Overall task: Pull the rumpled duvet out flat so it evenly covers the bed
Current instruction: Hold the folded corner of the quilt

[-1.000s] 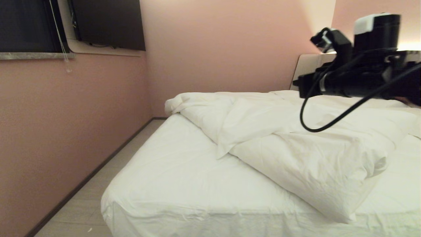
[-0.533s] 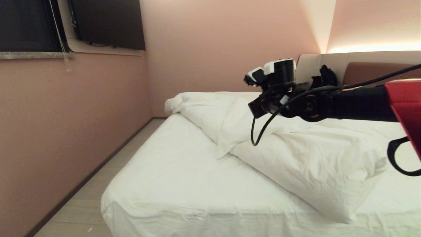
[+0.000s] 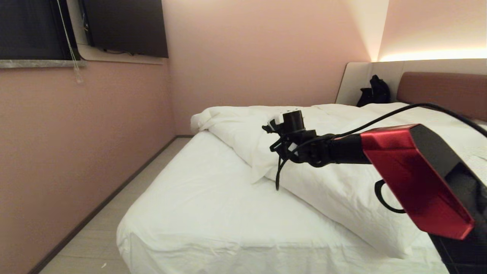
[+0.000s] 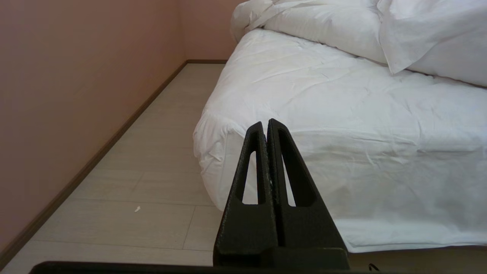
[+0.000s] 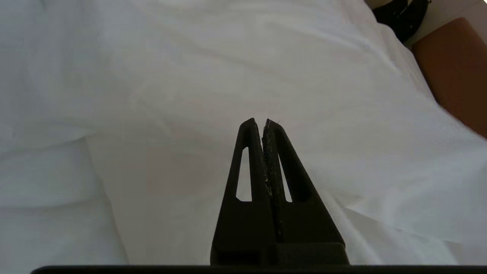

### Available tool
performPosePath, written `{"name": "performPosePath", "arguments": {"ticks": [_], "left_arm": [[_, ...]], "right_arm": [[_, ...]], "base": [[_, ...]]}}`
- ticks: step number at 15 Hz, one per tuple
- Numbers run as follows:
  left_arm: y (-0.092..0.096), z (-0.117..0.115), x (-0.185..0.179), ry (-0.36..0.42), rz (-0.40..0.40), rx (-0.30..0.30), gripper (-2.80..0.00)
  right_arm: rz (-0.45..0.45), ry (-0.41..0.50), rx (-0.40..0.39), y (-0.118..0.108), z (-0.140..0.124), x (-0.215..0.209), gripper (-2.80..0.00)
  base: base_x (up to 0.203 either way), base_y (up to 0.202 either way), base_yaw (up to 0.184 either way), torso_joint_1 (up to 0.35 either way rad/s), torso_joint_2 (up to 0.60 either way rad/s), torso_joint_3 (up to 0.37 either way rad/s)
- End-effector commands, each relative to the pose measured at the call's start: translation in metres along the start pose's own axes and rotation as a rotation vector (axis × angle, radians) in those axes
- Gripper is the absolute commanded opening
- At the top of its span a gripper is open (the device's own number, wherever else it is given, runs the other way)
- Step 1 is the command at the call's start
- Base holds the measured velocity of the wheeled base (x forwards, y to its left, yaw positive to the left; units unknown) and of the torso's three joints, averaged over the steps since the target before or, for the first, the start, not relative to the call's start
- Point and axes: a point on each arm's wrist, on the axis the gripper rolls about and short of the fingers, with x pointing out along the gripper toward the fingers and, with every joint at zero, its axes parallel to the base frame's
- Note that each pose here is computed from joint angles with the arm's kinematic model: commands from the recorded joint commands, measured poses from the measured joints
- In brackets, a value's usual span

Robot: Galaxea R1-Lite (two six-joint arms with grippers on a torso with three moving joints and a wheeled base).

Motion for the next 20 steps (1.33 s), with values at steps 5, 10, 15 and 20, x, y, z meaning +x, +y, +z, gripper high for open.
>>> {"name": "performPosePath", "arguments": {"ticks": [5, 10, 15, 20], "left_arm": [[0.000, 0.000, 0.000, 0.001, 0.000, 0.000, -2.80], [0.000, 0.000, 0.000, 0.001, 0.000, 0.000, -2.80], [0.000, 0.000, 0.000, 0.001, 0.000, 0.000, -2.80], [0.000, 0.000, 0.000, 0.001, 0.000, 0.000, -2.80]], "right_arm": [[0.031, 0.016, 0.243, 0.027, -0.022, 0.025, -2.80], [0.128, 0.078, 0.333, 0.029, -0.027, 0.022, -2.80], [0.154, 0.092, 0.342, 0.030, -0.034, 0.029, 0.00], [0.170, 0.091, 0.396, 0.021, -0.036, 0.034, 0.00]], "base": [[0.000, 0.000, 0.000, 0.000, 0.00, 0.000], [0.000, 0.000, 0.000, 0.000, 0.00, 0.000], [0.000, 0.000, 0.000, 0.000, 0.00, 0.000], [0.000, 0.000, 0.000, 0.000, 0.00, 0.000]]}}
